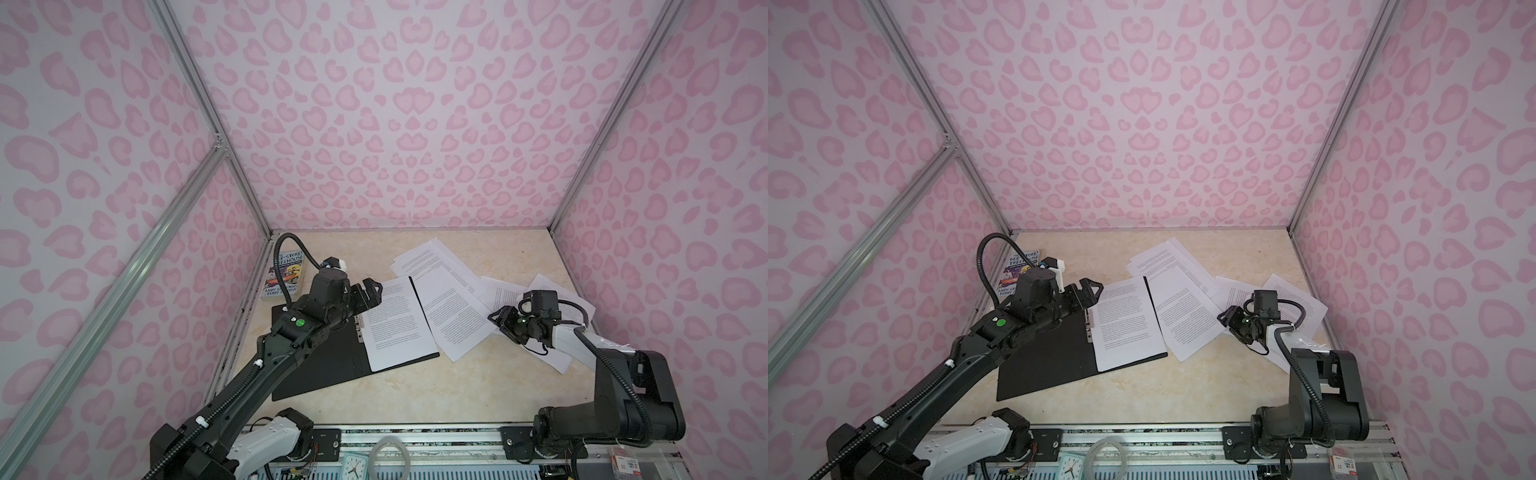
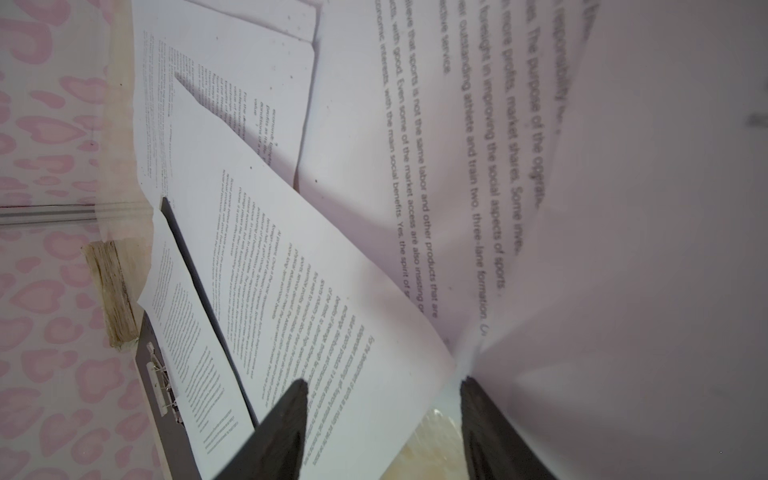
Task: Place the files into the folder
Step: 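Release the papers and grasp a loose sheet with the right gripper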
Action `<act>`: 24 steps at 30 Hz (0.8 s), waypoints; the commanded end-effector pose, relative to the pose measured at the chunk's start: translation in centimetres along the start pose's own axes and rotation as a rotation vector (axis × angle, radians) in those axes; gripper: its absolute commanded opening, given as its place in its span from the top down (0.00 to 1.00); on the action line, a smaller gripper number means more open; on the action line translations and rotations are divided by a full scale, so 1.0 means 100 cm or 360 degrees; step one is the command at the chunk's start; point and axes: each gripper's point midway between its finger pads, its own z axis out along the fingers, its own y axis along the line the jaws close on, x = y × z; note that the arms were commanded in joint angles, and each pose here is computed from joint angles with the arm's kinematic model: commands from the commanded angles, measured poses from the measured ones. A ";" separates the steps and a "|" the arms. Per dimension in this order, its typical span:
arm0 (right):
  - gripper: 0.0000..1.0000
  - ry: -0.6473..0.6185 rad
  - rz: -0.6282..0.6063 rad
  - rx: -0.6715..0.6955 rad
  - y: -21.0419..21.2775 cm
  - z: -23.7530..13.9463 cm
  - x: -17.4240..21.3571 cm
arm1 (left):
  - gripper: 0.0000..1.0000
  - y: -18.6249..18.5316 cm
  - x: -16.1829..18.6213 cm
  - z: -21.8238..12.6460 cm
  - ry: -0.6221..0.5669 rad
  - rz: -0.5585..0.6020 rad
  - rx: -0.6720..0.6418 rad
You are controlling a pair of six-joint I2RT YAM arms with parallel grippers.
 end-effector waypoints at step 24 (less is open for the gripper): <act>0.77 -0.0022 -0.0146 -0.0246 0.040 0.025 0.005 | 0.01 -0.024 -0.012 -0.006 -0.0017 -0.0001 0.0124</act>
